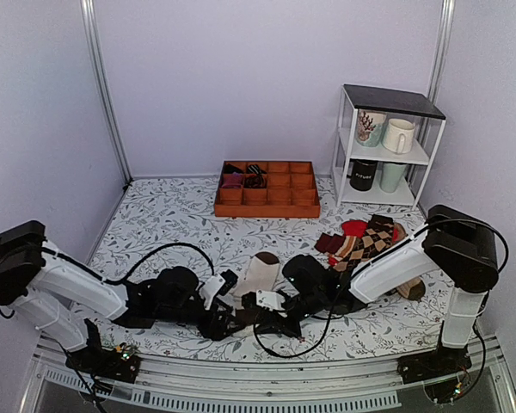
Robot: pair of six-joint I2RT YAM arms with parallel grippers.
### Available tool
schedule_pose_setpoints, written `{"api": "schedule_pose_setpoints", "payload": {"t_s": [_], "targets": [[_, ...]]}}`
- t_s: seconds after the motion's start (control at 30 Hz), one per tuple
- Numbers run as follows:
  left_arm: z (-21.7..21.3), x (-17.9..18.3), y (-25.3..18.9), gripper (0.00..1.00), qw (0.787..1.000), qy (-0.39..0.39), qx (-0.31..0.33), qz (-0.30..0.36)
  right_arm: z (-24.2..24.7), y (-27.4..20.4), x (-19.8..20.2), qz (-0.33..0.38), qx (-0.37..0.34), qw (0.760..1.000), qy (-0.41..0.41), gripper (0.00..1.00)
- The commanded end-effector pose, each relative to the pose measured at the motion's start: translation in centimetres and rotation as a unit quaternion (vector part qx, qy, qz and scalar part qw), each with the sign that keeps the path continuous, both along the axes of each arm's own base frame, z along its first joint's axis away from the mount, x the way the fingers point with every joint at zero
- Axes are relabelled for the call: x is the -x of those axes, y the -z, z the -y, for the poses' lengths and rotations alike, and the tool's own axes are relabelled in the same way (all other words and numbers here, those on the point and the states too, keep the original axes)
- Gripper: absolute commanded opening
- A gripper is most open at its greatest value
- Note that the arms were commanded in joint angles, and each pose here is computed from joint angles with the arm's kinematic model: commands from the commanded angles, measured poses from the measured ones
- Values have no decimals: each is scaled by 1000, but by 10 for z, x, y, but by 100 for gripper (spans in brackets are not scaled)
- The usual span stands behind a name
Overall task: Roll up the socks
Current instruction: Roll the sock at the center of the board.
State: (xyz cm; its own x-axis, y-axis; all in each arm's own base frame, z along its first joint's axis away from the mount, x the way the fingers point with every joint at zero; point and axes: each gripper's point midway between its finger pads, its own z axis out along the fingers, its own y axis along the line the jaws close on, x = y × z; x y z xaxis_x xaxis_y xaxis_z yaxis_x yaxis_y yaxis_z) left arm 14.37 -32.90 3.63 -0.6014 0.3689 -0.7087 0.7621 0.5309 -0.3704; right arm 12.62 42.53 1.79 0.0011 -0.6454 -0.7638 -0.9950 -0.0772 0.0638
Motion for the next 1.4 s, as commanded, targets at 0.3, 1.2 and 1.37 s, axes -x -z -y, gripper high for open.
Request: {"api": "schedule_pose_setpoints", "payload": {"t_s": [0.3,1.2,1.37], "targets": [[-37,4,-66,64,962,36,78,260,71,74,32,-399,202,888,111,9],[25,34,7,41,970,177,60,158,63,73,15,-415,216,870,152,9],[27,33,8,33,971,172,64,154,63,75,15,-417,219,868,155,9]]}}
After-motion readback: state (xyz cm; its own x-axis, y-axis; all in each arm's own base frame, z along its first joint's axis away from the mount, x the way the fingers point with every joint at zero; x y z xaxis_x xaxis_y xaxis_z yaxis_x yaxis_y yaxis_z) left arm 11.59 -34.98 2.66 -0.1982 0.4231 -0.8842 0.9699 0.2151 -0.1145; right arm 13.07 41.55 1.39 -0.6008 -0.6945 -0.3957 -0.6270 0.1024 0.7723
